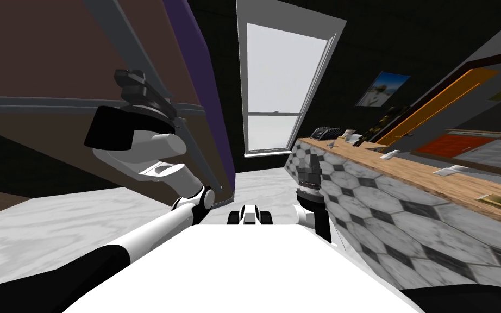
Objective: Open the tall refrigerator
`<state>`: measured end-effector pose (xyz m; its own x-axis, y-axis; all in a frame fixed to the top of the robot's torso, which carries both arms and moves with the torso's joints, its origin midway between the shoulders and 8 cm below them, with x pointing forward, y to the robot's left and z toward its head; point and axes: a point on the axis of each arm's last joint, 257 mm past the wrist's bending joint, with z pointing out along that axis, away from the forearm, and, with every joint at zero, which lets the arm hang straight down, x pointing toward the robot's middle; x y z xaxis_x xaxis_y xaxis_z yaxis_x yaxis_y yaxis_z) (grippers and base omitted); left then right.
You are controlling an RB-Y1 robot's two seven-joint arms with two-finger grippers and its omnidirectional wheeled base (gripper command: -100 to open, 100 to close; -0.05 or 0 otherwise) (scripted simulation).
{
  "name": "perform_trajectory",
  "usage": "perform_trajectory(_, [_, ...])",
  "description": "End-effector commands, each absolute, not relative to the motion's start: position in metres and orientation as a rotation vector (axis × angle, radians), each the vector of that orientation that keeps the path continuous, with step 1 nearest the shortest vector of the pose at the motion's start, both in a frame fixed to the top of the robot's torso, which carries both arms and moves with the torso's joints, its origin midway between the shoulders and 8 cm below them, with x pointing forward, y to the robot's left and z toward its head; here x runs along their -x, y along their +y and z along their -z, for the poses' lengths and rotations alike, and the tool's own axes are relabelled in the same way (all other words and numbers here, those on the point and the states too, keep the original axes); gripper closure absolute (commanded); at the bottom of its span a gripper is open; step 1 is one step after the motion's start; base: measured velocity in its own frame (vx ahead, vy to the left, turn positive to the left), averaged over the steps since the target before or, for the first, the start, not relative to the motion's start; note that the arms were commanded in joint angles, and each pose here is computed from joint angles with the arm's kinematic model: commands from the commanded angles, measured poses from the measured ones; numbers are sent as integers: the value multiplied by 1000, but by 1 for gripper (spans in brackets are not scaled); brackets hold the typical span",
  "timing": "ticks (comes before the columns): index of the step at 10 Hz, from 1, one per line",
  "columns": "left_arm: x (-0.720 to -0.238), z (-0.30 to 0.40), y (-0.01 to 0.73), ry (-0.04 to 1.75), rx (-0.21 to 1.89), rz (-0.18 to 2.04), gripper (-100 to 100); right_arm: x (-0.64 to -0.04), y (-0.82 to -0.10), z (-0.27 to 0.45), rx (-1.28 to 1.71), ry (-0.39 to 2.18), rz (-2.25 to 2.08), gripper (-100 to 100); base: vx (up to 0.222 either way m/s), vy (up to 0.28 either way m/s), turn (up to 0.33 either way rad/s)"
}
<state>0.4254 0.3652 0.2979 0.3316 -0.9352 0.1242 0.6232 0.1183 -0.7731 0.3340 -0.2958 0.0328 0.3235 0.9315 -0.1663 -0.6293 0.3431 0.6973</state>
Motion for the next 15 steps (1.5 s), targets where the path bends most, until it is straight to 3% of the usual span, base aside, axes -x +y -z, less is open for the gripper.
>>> perform_trajectory(1, [-428,-284,366,449,852,1200,100,-334,-296,-33,-577,616,-1102,0,-62,-20,23])
perform_trajectory(4, [-430,-295,347,470,828,1259,100,-334,-296,-33,-577,616,-1102,0,-144,82,-22])
perform_trajectory(13, [-455,-302,262,618,802,1508,100,-334,-296,-33,-577,616,-1102,0,-310,198,-59])
perform_trajectory(15, [-456,-295,241,664,806,1575,100,-334,-296,-33,-577,616,-1102,0,-139,84,141])
